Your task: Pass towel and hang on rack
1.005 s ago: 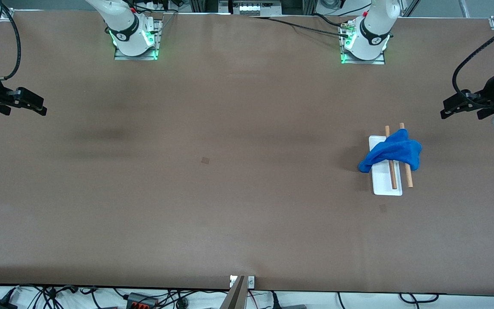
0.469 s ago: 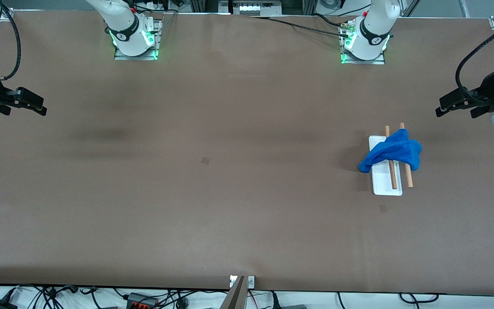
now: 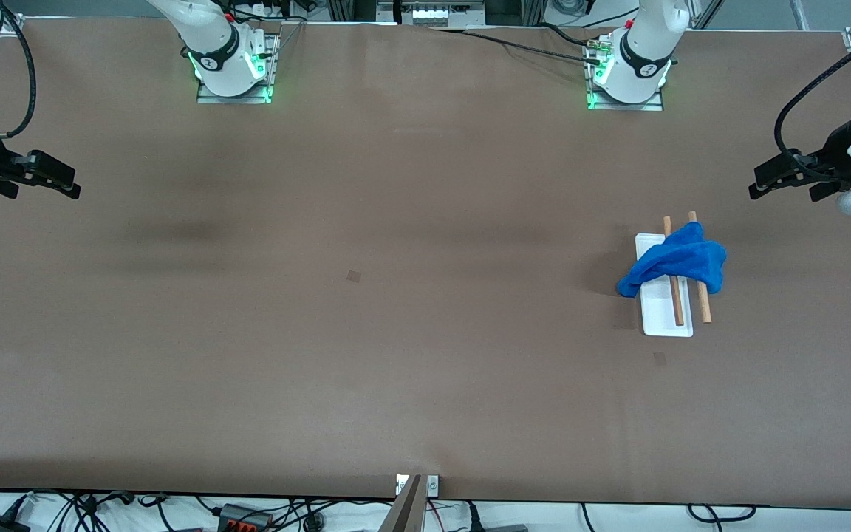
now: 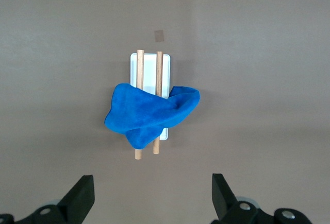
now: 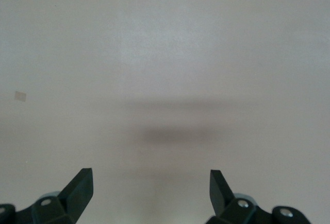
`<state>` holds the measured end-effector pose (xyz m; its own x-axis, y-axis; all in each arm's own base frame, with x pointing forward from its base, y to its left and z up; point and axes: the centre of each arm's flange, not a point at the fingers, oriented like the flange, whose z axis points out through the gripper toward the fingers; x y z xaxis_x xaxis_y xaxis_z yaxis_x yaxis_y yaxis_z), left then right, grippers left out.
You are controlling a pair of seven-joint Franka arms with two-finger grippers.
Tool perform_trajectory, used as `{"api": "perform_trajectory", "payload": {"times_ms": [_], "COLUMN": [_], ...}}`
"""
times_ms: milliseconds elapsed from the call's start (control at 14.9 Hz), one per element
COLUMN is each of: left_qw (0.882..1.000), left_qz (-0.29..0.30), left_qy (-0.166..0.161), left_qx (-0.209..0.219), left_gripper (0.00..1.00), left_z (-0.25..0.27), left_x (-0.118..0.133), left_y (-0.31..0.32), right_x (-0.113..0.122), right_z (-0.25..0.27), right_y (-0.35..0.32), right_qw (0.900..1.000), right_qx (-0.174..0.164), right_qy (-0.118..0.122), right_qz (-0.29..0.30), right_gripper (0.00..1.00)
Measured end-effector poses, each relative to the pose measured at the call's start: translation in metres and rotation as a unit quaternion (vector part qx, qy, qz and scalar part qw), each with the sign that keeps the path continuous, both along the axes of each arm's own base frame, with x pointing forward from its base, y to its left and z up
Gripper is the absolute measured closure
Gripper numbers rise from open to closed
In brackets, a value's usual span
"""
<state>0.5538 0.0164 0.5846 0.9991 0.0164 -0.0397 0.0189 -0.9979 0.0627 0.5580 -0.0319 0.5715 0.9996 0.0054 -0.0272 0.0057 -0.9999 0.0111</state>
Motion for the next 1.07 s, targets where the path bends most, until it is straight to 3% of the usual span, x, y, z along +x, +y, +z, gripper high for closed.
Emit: {"api": "perform_trajectory", "payload": {"times_ms": [1072], "left_qw": [1.0], "left_qz": [0.005], "left_qy": [-0.025], "left_qx": [0.002], "left_gripper": [0.0], "left_z": [0.024], "left_x": [-0.004], "left_y": [0.005], "right_x": [0.002], "right_z": [-0.001], "right_y": [0.001], "right_qw": [1.0], "right_qx": [0.0], "right_qy": [-0.006], "right_qz": [0.001], "right_gripper": [0.0]}}
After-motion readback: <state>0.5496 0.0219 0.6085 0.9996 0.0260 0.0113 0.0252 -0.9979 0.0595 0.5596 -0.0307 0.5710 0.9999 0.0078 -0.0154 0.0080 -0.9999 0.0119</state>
